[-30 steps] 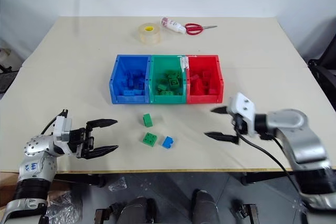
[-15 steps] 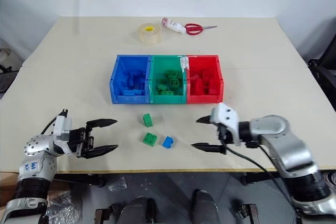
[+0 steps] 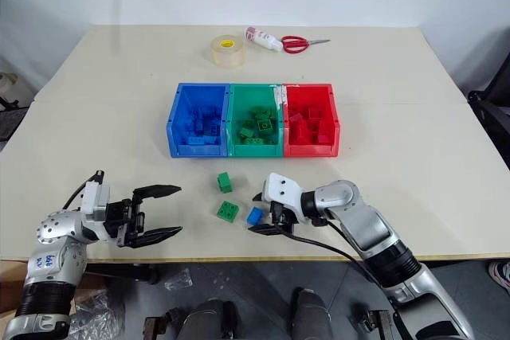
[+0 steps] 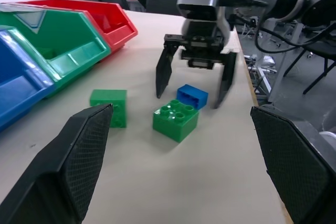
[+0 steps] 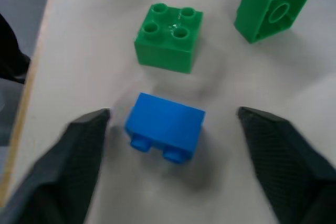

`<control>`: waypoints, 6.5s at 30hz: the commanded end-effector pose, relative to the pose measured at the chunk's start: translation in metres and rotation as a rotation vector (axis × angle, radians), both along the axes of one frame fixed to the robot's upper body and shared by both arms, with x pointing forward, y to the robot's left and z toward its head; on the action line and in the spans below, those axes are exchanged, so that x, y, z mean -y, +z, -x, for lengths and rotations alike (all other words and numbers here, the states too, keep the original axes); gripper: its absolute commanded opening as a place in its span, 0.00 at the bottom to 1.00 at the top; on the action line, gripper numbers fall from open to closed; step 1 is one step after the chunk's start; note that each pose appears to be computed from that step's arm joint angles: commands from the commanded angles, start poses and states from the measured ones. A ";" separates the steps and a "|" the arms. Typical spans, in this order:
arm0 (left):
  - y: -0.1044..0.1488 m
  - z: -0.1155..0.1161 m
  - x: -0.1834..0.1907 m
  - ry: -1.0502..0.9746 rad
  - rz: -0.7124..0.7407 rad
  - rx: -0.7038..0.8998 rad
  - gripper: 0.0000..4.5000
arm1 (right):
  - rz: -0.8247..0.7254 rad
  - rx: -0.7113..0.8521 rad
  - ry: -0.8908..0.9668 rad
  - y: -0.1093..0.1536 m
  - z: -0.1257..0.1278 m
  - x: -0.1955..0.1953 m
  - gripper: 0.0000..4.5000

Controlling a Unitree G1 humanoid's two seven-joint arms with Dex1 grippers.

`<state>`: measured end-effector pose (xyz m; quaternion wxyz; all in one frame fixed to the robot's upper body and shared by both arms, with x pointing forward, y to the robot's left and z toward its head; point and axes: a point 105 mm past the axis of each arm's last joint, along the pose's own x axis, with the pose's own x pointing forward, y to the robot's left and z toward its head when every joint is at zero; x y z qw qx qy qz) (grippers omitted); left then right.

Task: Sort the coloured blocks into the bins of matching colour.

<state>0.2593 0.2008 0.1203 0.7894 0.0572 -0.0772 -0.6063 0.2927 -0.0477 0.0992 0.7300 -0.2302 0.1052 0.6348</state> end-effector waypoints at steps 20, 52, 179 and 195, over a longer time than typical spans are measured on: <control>0.008 0.001 0.001 0.029 0.028 0.051 1.00 | -0.366 0.340 -0.090 0.154 -0.090 -0.081 0.36; 0.005 0.005 -0.010 0.061 -0.021 0.018 1.00 | -0.119 0.056 0.073 0.073 0.011 0.091 0.99; -0.006 -0.085 0.099 0.135 -0.287 0.042 0.43 | -0.255 0.107 -0.103 0.091 0.008 0.126 1.00; 0.096 -0.165 0.149 0.338 -0.137 0.207 0.41 | -0.270 0.133 -0.144 0.093 0.015 0.127 1.00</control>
